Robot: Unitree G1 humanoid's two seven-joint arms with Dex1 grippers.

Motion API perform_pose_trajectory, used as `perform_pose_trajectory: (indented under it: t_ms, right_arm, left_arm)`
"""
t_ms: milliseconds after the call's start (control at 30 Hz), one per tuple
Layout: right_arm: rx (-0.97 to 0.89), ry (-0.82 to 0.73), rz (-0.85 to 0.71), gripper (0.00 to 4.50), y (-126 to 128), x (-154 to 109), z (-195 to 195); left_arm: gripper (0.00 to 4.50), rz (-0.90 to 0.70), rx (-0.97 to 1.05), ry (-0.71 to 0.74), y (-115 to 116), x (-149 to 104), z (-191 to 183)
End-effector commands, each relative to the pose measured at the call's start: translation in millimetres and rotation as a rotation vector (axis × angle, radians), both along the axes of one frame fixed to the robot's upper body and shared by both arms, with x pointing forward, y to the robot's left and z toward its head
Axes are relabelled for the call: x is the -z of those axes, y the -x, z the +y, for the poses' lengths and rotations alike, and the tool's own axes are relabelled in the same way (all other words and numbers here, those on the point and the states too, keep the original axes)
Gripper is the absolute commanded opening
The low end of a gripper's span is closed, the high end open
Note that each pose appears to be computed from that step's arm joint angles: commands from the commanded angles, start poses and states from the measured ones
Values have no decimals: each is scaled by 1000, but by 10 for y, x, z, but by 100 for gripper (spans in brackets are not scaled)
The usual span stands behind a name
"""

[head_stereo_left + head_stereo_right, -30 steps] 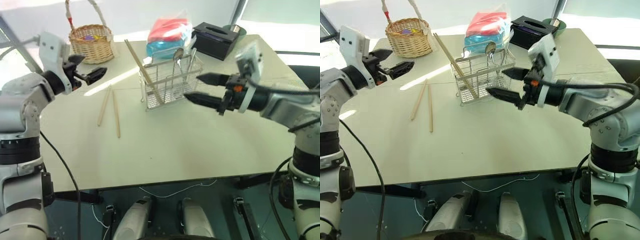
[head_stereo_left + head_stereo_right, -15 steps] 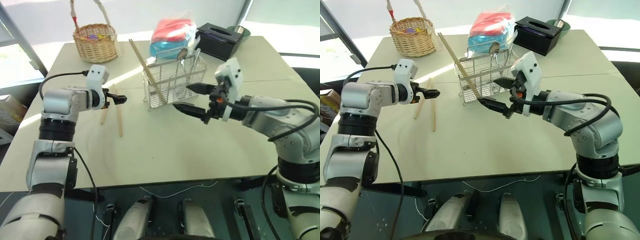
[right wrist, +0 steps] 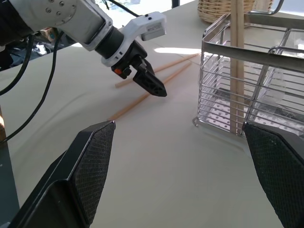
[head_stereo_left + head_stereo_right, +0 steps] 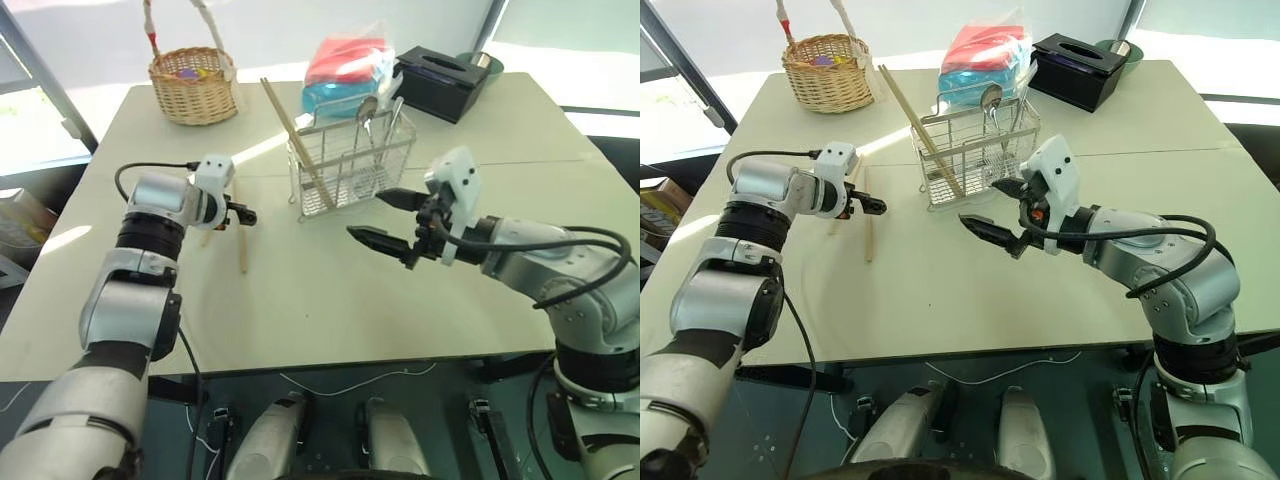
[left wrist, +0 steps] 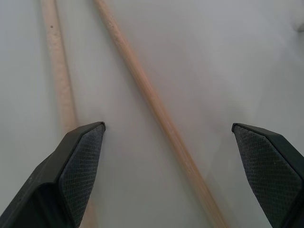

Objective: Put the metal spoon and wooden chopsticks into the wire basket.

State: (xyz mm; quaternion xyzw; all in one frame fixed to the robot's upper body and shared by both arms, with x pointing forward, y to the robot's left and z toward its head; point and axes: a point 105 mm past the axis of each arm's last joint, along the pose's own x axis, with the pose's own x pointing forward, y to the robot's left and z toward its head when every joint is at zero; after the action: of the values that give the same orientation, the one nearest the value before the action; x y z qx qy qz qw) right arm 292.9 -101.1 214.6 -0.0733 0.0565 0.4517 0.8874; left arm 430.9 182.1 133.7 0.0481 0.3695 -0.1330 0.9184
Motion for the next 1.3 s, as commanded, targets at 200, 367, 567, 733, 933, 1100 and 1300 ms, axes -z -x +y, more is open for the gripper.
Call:
perform_pose_trajectory:
  t_ms: [200, 367, 567, 733, 933, 1100, 1300]
  right_arm:
    - [-46, 19, -34, 442, 152, -55, -14]
    - [-34, 19, -35, 450, 128, -76, -35]
    - [-34, 24, -37, 450, 112, -85, -42]
    - [-35, 23, -40, 450, 90, -100, -41]
    - [-35, 28, -43, 450, 79, -100, -48]
    - [-34, 38, -45, 450, 68, -96, -63]
    - [-39, 47, -52, 450, 53, -108, -74]
  left_arm:
    - [450, -9, -6, 40, -73, -63, -67]
    - [367, 4, -35, 89, -73, -42, -68]
    - [63, 5, -46, 102, -78, -45, -66]
    - [2, 8, -62, 125, -76, -90, -46]
    - [2, -27, -85, 220, -104, -237, -30]
    - [2, -199, -100, 326, -214, -597, 14]
    - [2, -573, -31, 486, -219, -1292, 60]
